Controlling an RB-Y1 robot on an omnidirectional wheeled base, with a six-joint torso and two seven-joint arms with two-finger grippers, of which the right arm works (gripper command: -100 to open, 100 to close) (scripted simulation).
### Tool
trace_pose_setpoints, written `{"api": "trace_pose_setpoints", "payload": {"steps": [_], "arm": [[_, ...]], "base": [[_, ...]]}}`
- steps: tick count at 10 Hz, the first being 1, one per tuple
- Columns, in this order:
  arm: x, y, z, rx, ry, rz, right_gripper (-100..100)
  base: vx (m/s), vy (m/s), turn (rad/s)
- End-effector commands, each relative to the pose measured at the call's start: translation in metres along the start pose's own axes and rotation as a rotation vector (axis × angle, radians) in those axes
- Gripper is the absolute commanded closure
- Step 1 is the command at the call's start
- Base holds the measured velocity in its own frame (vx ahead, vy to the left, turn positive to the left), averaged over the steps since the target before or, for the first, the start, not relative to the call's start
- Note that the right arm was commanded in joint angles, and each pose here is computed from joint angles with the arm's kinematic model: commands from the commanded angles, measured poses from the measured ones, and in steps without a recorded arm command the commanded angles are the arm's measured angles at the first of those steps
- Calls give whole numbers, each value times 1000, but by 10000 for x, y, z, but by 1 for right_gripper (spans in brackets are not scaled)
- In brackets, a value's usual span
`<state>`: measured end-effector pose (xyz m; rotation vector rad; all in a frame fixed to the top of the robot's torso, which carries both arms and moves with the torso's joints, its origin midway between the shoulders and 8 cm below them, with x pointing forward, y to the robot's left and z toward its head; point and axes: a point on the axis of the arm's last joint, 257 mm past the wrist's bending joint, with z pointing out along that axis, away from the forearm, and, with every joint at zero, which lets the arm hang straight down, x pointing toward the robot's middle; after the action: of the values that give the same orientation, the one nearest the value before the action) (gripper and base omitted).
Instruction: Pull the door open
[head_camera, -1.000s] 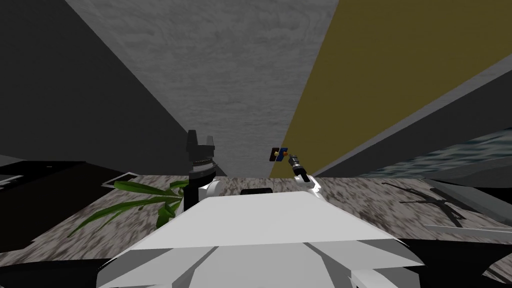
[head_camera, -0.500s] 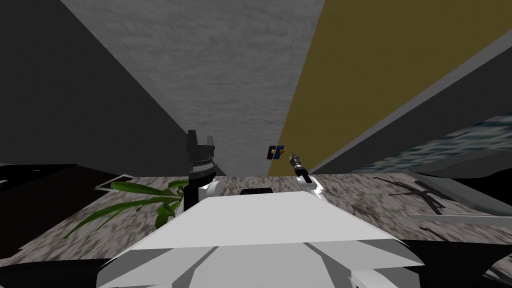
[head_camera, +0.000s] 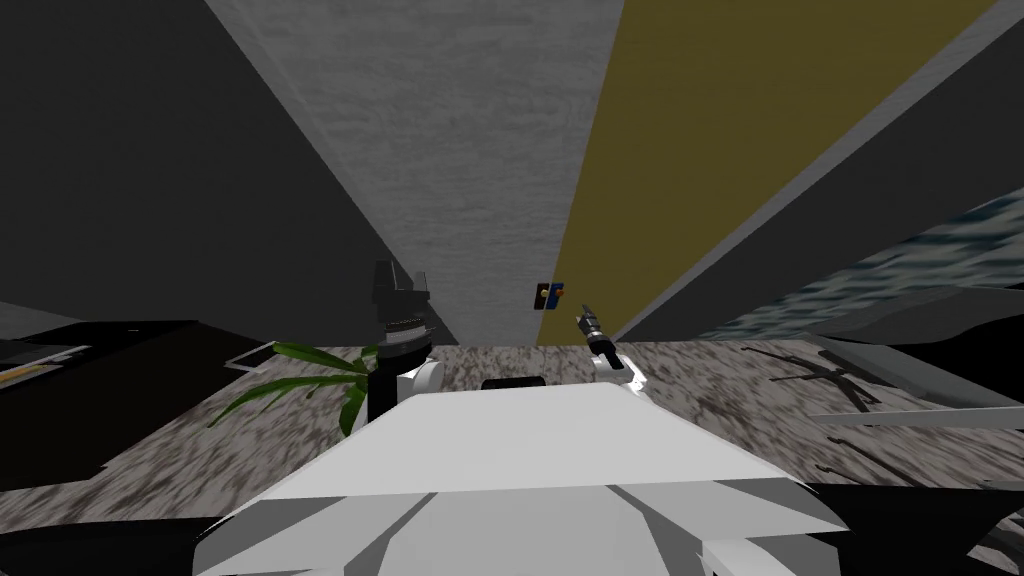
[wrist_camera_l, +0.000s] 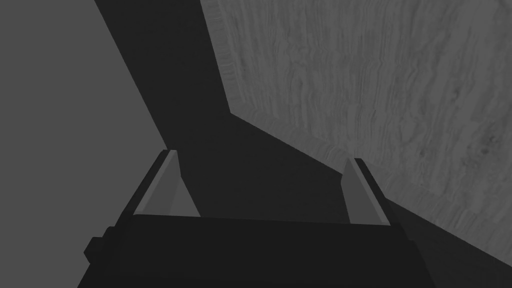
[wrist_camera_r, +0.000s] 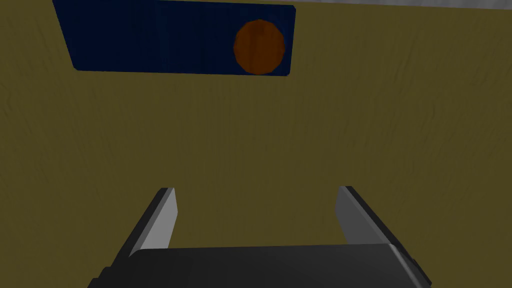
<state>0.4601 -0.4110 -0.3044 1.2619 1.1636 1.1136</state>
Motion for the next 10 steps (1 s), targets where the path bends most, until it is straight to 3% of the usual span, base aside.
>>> {"api": "trace_pose_setpoints", "payload": {"steps": [1, 2, 3, 7, 10], "arm": [[230, 85, 54, -25, 38, 16, -100], [164, 55, 26, -15, 22, 11, -100], [-46, -18, -36, 5, -12, -4, -100], [-550, -146, -164, 45, -98, -37, -100], [-481, -121, -96, 34, -93, -32, -100]], "base": [[-102, 168, 125], [-35, 79, 14], [-42, -37, -186], [17, -97, -121], [177, -47, 33]]}}
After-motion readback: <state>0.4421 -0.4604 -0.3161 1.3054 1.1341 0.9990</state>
